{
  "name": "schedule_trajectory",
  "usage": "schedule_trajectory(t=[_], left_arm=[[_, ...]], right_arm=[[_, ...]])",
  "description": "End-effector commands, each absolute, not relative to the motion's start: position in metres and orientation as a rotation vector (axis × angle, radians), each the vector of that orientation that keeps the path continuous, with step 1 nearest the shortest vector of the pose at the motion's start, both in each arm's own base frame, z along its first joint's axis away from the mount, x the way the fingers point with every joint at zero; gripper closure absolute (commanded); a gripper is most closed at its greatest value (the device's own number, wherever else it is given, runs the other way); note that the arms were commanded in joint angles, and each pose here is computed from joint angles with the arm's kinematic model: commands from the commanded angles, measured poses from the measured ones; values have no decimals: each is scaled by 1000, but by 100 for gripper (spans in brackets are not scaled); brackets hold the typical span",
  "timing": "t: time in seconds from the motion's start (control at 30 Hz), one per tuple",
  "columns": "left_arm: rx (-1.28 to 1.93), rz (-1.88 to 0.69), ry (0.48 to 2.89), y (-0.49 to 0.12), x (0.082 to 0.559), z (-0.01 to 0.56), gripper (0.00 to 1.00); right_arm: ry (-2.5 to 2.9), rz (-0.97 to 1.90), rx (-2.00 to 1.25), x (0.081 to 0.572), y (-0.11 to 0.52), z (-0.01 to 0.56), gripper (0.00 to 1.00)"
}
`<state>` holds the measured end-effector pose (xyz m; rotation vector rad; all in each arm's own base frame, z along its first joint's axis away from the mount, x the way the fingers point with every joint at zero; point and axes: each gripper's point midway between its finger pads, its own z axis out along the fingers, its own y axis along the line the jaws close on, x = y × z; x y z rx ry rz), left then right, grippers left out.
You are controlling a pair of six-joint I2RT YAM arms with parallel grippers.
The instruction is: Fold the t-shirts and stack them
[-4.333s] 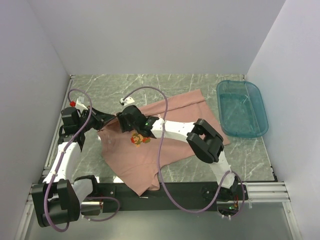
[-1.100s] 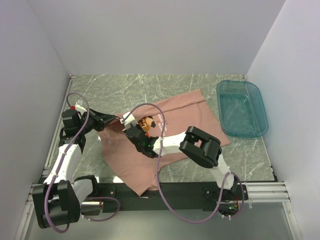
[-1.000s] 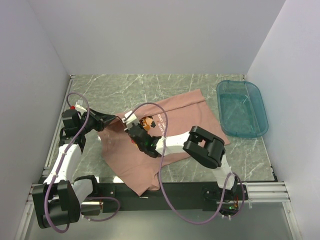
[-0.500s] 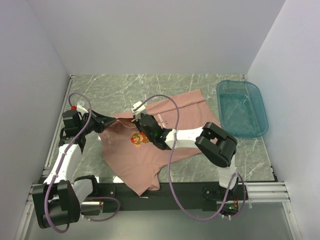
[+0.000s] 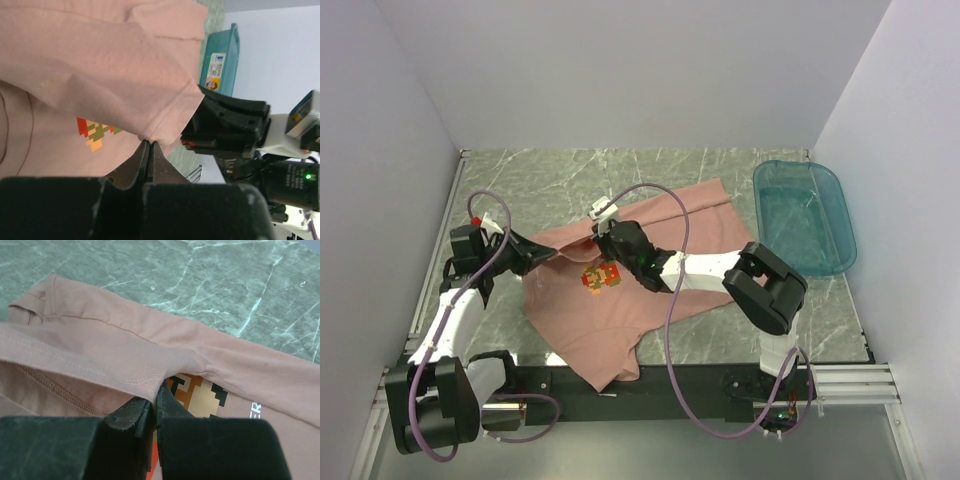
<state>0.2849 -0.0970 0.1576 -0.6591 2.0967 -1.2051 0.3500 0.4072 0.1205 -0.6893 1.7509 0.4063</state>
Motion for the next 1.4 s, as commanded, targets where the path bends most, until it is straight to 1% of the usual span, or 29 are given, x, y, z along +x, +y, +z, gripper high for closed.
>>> schedule_trajectory(t=[0.0,0.3,0.73,0.8,0.83,0.97,1.07,1.17,1.2,1.27,1.3,1.33,1.37], left_arm=[[-594,-1232,2141,-105,276,148,100],[-599,-1227,2198,-109,267,132,99],[-626,-1209,2287,-116,262,108,99],[-626,-1207,2299,-117,261,106,99],[-629,-1204,2302,-117,261,105,99],[-630,-1204,2338,-121,258,98,99],[-627,-1195,2351,-123,258,97,97],[-625,-1187,2357,-123,257,97,92],[-627,-1189,2365,-124,255,96,87],[-615,-1190,2367,-125,252,98,79],[-617,-1185,2367,-124,252,100,70],[-622,-1172,2380,-123,249,99,66],[-611,-1165,2372,-123,248,103,62]], right_arm=[[1710,444,-706,347,406,141,100],[1719,449,-782,339,408,128,100],[1766,391,-826,337,391,110,100],[1773,384,-827,336,388,109,99],[1778,376,-829,336,386,106,96],[1791,352,-837,335,380,101,94],[1798,345,-840,334,378,98,92],[1806,338,-846,332,376,95,91],[1806,338,-852,331,376,96,91],[1811,331,-876,328,374,93,86],[1805,338,-885,326,372,95,83],[1810,336,-906,321,369,90,78],[1806,329,-932,319,365,88,74]])
